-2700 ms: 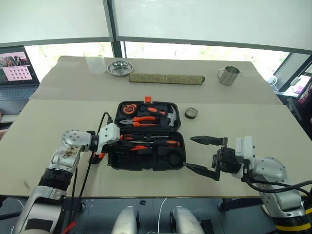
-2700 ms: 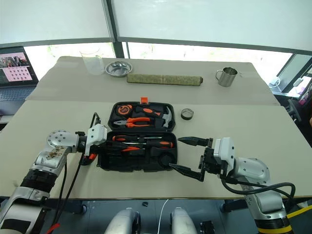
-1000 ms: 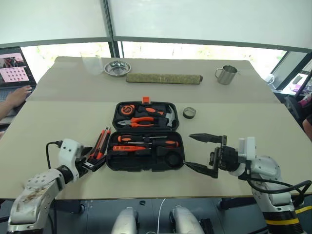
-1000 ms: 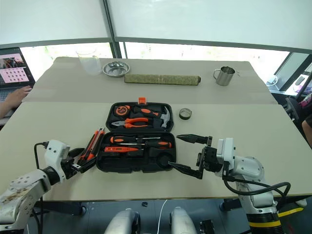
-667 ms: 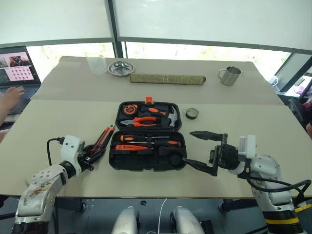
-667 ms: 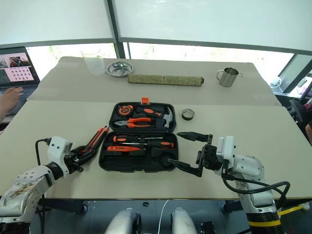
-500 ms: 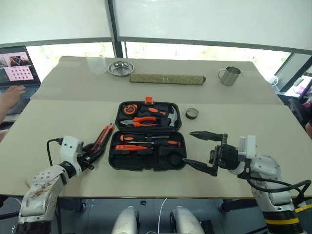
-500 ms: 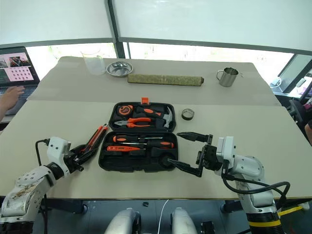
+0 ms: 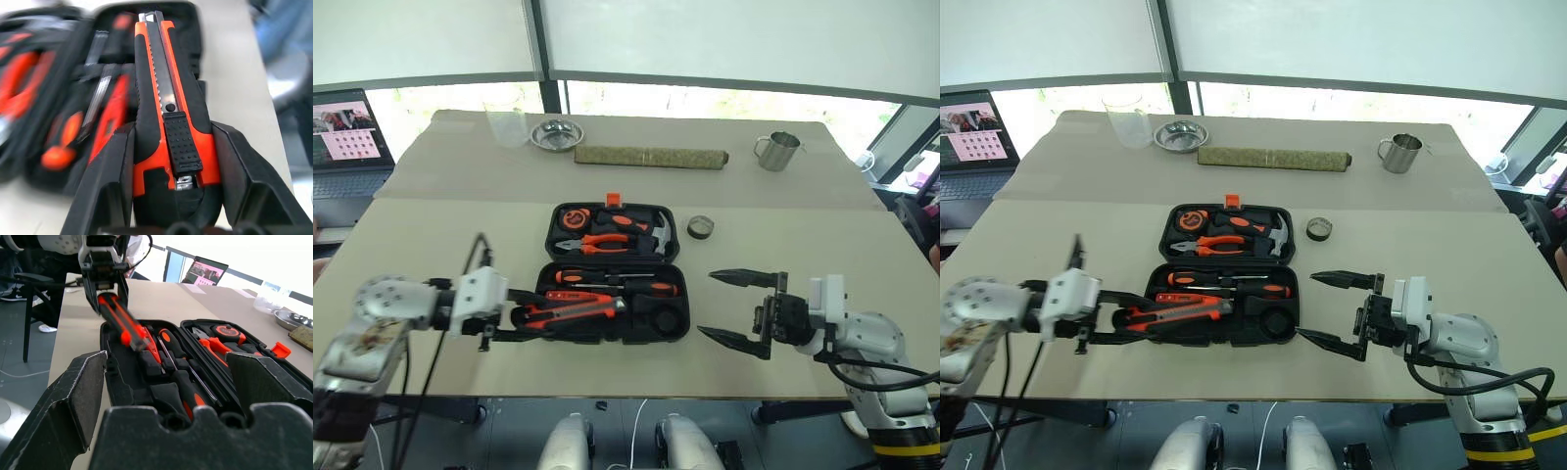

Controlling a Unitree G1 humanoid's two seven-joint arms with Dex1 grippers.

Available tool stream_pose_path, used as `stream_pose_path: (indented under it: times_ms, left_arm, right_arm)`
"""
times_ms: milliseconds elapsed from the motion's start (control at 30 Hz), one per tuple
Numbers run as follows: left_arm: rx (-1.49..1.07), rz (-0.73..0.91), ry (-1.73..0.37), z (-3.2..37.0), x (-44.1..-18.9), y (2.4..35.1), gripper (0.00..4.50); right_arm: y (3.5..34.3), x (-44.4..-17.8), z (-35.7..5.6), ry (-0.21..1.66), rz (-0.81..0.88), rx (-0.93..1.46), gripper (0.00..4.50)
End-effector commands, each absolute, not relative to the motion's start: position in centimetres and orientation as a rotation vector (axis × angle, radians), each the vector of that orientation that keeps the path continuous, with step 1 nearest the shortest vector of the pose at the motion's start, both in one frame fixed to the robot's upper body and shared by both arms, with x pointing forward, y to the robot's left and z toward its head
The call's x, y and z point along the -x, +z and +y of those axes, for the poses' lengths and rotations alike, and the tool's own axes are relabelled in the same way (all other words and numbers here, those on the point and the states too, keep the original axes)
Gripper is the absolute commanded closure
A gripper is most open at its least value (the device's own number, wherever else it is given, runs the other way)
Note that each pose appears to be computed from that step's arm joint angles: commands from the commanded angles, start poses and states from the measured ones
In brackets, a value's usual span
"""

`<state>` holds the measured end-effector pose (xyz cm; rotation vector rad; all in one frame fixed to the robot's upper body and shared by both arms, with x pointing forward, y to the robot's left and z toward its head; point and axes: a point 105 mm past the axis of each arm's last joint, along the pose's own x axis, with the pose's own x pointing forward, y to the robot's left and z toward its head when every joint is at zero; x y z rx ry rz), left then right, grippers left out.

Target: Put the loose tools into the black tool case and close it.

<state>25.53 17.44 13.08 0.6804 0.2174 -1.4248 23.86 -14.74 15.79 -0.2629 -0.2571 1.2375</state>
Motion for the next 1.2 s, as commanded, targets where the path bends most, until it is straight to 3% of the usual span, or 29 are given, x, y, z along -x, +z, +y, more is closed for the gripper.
stream_pose_path:
  times_ms: [33,500,567,733,933,1033,1200]
  left_arm:
    - [-0.739,0.243,-1.454,16.7,-26.2,12.3,2.73]
    - [-0.759,0.294,-1.536,15.8,-27.4,10.5,2.73]
    - [-0.708,0.299,-1.508,15.6,-27.5,10.8,1.72]
    - [-0.664,0.214,-1.454,15.1,-28.4,12.3,0.04]
    - [-0.567,0.055,-1.462,15.1,-28.4,15.4,0.04]
    - [-0.57,0.029,-1.51,15.0,-27.8,15.5,0.77]
    - [-0.593,0.071,-1.541,14.9,-27.2,13.7,2.66]
  right_arm:
    - [17.0,-23.3,-14.9,1.223,-0.299,0.274,0.0]
    - [16.8,-22.9,-14.9,1.191,-0.295,0.274,0.0]
    - [16.8,-22.9,-14.9,1.19,-0.295,0.275,0.0]
    - [16.7,-23.1,-14.8,1.191,-0.296,0.271,0.0]
    - [16.6,-23.3,-14.5,1.193,-0.299,0.262,0.0]
    - [16.5,-23.4,-14.4,1.19,-0.303,0.257,0.0]
    - [16.4,-23.3,-14.0,1.191,-0.306,0.247,0.0]
